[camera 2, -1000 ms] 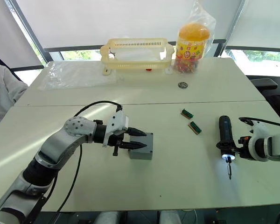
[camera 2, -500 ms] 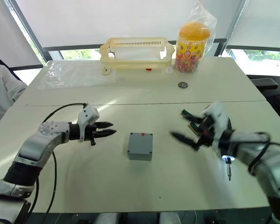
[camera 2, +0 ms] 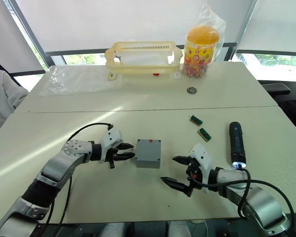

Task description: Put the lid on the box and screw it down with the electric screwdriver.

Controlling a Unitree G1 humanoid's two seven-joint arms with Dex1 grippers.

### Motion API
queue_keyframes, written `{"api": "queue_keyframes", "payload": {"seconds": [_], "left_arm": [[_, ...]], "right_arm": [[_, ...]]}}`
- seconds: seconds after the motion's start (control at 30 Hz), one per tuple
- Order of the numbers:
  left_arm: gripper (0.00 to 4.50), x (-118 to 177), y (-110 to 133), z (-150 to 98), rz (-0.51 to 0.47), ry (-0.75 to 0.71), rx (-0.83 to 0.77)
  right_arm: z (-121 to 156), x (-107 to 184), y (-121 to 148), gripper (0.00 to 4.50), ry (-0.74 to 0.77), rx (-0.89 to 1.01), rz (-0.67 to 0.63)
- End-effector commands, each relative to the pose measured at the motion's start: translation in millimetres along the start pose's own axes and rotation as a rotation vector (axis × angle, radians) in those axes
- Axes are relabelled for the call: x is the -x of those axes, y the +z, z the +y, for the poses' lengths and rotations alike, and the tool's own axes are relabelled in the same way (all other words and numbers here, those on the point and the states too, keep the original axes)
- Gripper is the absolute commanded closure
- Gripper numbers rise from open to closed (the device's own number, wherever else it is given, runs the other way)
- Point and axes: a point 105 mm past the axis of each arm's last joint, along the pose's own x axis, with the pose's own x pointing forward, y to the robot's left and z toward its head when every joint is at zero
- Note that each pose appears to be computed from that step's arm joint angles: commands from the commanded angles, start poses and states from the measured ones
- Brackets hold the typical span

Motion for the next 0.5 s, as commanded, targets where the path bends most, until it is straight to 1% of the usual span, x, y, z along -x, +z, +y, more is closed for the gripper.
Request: {"api": "queue_keyframes", "payload": {"seconds": [0.03, 0.13, 0.3, 0.4, 0.5], "left_arm": [[2.75, -6, 8, 4, -0.001, -0.016, -0.077], [2.75, -14, 6, 6, 0.021, -0.036, -0.129], [2.75, -29, 11, 12, 0.011, -0.058, -0.180], [2.75, -40, 14, 19, 0.004, -0.050, -0.201], [2.75, -45, 16, 26, 0.011, -0.038, -0.231]], "right_arm": [[15, -13, 3, 0.03, 0.072, 0.017, -0.002], [19, -23, 4, 0.03, 0.097, -0.017, -0.010], [30, -33, 14, 0.03, 0.154, -0.060, -0.036], [33, -34, 18, 0.03, 0.165, -0.081, -0.041], [31, -26, 14, 0.03, 0.143, -0.062, -0.008]]}}
